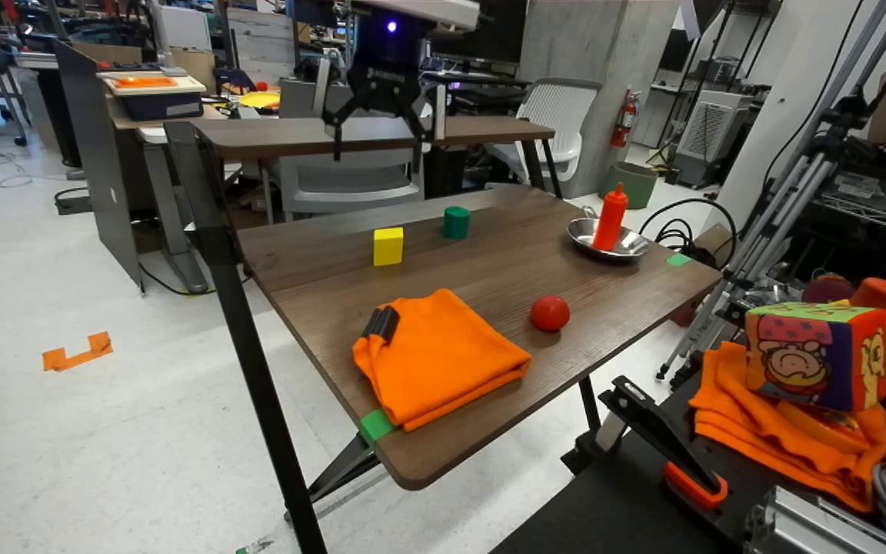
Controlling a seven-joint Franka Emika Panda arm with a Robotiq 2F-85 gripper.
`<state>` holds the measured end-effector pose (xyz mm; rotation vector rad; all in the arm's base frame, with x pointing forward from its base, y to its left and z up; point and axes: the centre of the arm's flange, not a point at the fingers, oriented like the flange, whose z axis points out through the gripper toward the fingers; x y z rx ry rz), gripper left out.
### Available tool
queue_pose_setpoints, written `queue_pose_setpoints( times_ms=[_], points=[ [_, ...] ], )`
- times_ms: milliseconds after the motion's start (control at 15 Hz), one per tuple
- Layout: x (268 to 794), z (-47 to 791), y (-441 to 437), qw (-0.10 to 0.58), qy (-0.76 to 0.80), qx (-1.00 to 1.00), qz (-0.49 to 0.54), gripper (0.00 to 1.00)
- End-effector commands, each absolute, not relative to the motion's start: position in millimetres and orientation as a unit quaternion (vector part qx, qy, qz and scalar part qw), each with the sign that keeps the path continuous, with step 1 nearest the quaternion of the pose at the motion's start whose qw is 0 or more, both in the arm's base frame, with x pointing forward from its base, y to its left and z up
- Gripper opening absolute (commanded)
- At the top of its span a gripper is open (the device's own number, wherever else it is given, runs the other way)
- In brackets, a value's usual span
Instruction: Move the yellow block forward
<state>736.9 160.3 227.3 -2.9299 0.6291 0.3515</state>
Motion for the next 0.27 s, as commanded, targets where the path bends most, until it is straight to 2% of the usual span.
queue_pose_setpoints(
  times_ms=[0, 67, 133, 200],
  points=[
    [693.3, 259.9, 86.7, 0.100, 0.233, -0.947, 0.196, 1.00],
    [691.9, 252.2, 61.1, 0.090, 0.227, -0.943, 0.224, 1.00],
    [717.7, 254.9, 103.6, 0.082, 0.226, -0.954, 0.177, 1.00],
    [711.1, 255.1, 80.3, 0.083, 0.228, -0.950, 0.197, 1.00]
  ],
)
